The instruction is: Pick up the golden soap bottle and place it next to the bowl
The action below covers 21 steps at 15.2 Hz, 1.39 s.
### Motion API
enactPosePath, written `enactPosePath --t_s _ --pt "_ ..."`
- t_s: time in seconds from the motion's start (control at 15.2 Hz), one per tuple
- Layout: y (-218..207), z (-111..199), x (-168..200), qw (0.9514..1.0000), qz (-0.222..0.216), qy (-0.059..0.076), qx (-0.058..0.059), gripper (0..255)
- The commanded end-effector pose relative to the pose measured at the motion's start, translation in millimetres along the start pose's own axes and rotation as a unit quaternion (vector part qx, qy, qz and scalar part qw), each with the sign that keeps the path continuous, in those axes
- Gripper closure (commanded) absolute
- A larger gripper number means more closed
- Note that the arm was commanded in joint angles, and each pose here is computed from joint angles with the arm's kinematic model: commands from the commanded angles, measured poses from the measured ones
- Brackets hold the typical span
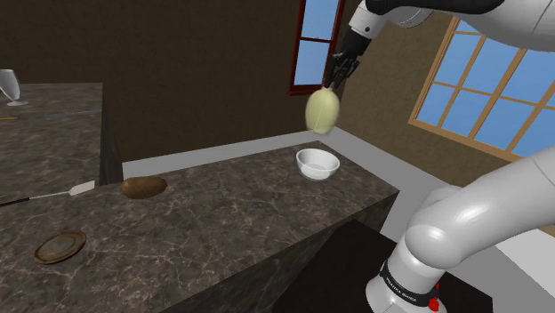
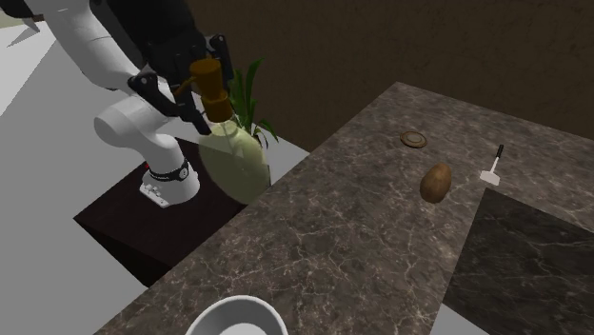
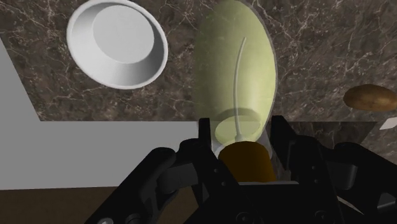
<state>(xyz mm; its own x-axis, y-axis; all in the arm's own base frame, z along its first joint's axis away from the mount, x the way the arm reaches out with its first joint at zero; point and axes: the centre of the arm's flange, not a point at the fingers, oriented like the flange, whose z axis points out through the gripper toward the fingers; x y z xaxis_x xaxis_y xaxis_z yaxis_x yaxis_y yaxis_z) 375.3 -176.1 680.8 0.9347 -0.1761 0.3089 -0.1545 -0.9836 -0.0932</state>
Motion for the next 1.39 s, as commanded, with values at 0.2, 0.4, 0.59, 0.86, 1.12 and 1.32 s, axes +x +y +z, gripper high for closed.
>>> enactPosePath --t_s 0.2,0.4,0.59,0.86,1.12,1.32 --pt "3 25 -8 1.0000 0.000 0.001 0.000 255" --pt "5 40 -13 1.0000 0.000 0.001 0.000 255" --pt "6 55 -18 1.0000 0.000 0.001 0.000 255" --pt "8 75 -24 1.0000 0.000 0.001 0.000 255" --pt "10 95 -31 1.0000 0.000 0.001 0.000 255" --pt "12 110 -35 1.0000 0.000 0.001 0.000 255"
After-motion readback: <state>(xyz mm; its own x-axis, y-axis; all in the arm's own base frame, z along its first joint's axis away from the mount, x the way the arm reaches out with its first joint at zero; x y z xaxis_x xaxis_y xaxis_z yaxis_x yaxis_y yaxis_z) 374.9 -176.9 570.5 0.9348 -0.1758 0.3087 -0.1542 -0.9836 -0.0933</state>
